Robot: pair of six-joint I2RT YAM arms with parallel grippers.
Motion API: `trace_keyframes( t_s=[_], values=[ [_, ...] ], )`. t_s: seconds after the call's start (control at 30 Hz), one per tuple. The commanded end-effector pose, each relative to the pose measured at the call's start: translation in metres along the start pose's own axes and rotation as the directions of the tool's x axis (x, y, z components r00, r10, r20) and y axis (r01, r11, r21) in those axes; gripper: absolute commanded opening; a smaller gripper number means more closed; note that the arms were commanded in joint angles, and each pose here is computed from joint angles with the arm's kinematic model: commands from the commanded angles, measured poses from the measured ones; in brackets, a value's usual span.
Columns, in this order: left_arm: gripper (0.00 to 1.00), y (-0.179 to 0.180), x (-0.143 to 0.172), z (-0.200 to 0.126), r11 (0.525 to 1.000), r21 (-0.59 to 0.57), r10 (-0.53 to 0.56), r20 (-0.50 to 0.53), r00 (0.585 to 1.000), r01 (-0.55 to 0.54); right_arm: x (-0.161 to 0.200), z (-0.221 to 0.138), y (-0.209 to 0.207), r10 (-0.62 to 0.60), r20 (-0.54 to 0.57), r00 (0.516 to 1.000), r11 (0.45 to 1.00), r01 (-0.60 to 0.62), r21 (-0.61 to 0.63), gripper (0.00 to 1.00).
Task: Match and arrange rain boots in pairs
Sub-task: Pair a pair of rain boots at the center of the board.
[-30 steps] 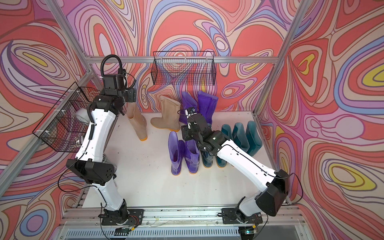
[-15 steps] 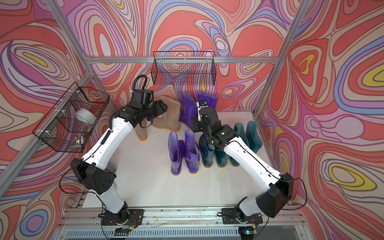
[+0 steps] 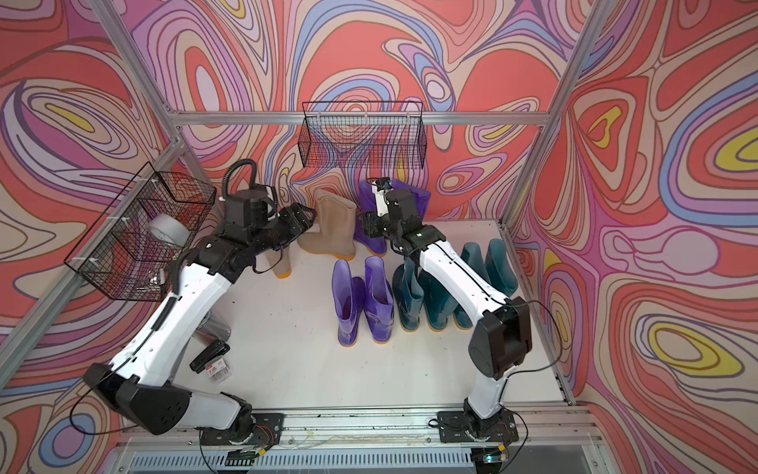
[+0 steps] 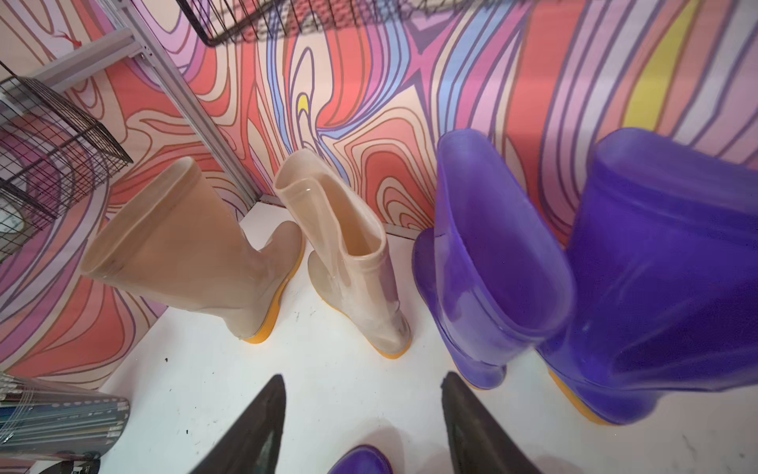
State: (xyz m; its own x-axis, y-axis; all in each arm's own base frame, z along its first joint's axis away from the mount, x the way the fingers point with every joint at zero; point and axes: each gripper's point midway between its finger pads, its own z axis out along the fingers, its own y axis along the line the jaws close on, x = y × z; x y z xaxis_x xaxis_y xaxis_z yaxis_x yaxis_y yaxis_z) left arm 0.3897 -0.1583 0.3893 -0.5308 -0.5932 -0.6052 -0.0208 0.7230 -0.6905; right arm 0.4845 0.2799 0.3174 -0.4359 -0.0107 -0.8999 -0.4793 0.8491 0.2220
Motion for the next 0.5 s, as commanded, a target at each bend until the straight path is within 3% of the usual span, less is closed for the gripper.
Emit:
trace_keyframes(
  t_s=[0.0,0.2,0.47],
  values=[
    [0.76,0.044,0.002,-0.023,0.982,-0.171,0.083,0.042,0.996,-0.075,0.002,0.025,0.003,-0.032,-0.003,0.999,0.999,0.032,-0.038,0.63],
    [0.78,0.077,0.010,-0.043,0.972,-0.225,0.079,0.049,0.996,-0.066,0.009,0.060,-0.001,-0.040,-0.017,0.999,0.998,0.039,-0.045,0.63],
    [0.79,0.101,0.020,-0.038,0.962,-0.266,0.063,0.018,0.998,-0.056,0.021,0.093,-0.005,-0.057,-0.051,0.997,0.997,0.054,-0.054,0.63]
  ],
)
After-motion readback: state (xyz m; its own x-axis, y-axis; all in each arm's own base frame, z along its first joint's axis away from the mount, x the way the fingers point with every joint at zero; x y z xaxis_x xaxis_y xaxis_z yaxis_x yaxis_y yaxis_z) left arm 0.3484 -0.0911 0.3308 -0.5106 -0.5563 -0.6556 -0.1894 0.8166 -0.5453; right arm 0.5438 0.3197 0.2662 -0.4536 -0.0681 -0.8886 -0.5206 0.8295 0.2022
